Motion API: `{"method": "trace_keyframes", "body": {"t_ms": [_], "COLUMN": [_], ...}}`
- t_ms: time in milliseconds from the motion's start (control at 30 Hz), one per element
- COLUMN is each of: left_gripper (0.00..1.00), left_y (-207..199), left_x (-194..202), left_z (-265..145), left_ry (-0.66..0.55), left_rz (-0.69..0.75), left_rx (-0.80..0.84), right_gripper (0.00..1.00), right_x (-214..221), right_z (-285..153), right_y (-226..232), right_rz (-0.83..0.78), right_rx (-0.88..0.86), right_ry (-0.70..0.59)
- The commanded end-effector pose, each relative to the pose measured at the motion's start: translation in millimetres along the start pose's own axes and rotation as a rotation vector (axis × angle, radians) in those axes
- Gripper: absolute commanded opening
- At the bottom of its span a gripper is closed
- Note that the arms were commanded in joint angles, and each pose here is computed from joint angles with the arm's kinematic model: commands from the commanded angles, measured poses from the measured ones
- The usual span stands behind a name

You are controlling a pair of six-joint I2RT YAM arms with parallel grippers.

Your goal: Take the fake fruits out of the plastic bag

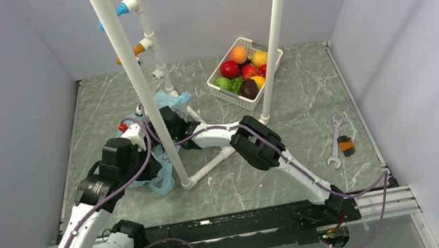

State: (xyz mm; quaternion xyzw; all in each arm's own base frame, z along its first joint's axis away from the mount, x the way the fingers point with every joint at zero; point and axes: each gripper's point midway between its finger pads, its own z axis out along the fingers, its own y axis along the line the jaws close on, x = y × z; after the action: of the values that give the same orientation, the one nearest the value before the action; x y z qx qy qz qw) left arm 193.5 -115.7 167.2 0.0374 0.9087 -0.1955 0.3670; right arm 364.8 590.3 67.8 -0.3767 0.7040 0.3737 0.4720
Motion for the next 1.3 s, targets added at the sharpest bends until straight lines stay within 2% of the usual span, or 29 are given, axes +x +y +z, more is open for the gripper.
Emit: {"method": "trace_keyframes", "body": {"t_ms": [0,267,467,633,733,933,1067,1167,1267], "left_gripper": [0.0,0.0,0.0,0.0,0.0,0.0,0.0,0.0,0.0], "left_y": [-5,-3,-2,-8,-26,-81,-113,-128,-121], "left_x": [-7,-11,-11,-10,-16,-75,-109,-105,-80], "left_z": [-2,-7,-7,-5,-8,-22,-29,-44,-60], "left_ry": [-0.038,-0.068,-0.069,-0.047,-0.054,-0.148,-0.134,-0.117,-0.088], "left_rz": [0.021,0.016,0.012,0.021,0.042,0.062,0.103,0.165,0.17], "left_rx": [0.026,0.013,0.007,0.036,0.131,0.35,0.453,0.497,0.492], "right_gripper": [0.54,0.38,0.29,0.29,0.31,0.35,0.38,0.39,0.4], "right_x": [-4,-54,-78,-77,-65,-40,-37,-38,-41], "right_z": [-4,-52,-97,-131,-136,-140,-151,-164,-177], "right_y": [-4,-40,-38,-40,-33,-26,-32,-35,-32], "right_rz": [0.026,0.068,0.073,0.1,0.099,0.131,0.184,0.195,0.188], "right_rx": [0.033,0.222,0.257,0.304,0.27,0.226,0.257,0.277,0.277], "right_ry": [-0.005,-0.132,-0.207,-0.226,-0.191,-0.139,-0.128,-0.127,-0.132]}}
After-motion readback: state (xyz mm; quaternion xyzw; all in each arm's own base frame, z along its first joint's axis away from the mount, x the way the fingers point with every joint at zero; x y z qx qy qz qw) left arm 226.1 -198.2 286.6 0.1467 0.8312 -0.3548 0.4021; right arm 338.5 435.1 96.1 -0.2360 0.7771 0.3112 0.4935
